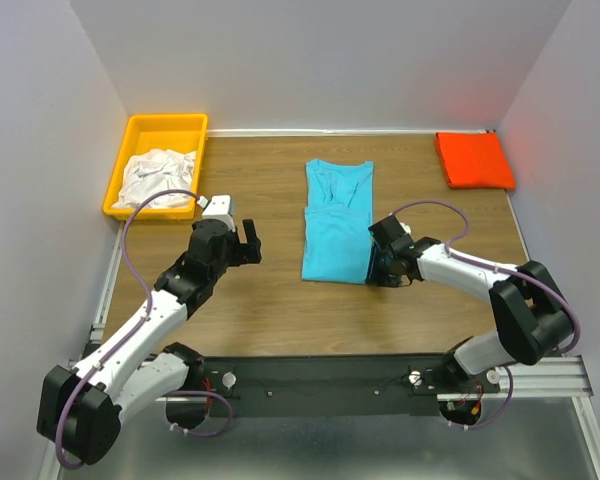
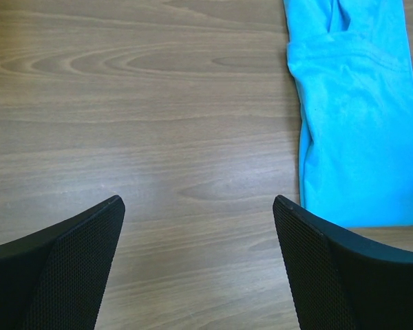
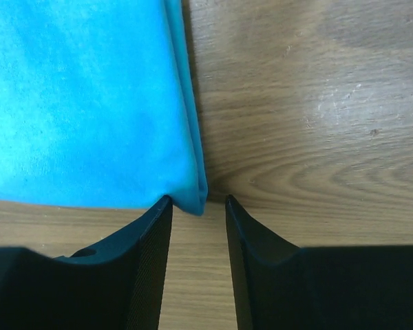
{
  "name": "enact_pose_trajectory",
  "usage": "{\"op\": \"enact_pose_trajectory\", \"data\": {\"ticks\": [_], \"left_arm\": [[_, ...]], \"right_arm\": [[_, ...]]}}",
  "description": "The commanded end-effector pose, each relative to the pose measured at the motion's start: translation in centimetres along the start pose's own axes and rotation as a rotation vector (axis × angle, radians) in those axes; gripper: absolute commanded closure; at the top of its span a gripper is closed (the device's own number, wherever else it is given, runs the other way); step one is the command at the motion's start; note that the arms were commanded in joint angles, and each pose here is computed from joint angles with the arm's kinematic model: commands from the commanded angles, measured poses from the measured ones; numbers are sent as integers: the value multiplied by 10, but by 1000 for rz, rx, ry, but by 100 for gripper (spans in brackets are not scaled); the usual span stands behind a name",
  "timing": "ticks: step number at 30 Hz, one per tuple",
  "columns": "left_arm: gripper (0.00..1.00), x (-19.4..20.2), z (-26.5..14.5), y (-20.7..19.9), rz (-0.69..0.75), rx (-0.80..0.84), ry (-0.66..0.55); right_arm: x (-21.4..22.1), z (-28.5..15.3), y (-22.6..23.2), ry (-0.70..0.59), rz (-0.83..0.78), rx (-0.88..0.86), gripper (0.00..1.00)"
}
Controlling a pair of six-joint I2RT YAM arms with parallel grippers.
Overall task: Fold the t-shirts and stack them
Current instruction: Fold the tshirt
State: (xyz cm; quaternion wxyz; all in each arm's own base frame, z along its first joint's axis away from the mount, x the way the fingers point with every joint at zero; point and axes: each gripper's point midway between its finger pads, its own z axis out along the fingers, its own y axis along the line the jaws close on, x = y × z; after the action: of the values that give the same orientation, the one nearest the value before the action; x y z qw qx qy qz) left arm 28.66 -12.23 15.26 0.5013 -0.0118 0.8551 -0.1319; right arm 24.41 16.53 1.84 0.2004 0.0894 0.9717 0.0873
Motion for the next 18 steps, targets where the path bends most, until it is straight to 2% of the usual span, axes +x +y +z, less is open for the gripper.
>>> {"op": "enact_pose_trajectory", "data": {"ticks": [1, 10, 13, 18], "left_arm": [[5, 7, 4, -15, 9, 51, 32], [7, 40, 10, -48, 64, 98, 155], [7, 57, 13, -63, 73, 116, 217], [7, 80, 18, -88, 82, 146, 310]], "right_arm": [[3, 8, -15, -11, -7, 124, 57], [18, 13, -28, 24, -75, 245, 64], [24, 12, -36, 37, -88, 272, 73], [27, 10, -35, 43, -121, 256, 96]]}}
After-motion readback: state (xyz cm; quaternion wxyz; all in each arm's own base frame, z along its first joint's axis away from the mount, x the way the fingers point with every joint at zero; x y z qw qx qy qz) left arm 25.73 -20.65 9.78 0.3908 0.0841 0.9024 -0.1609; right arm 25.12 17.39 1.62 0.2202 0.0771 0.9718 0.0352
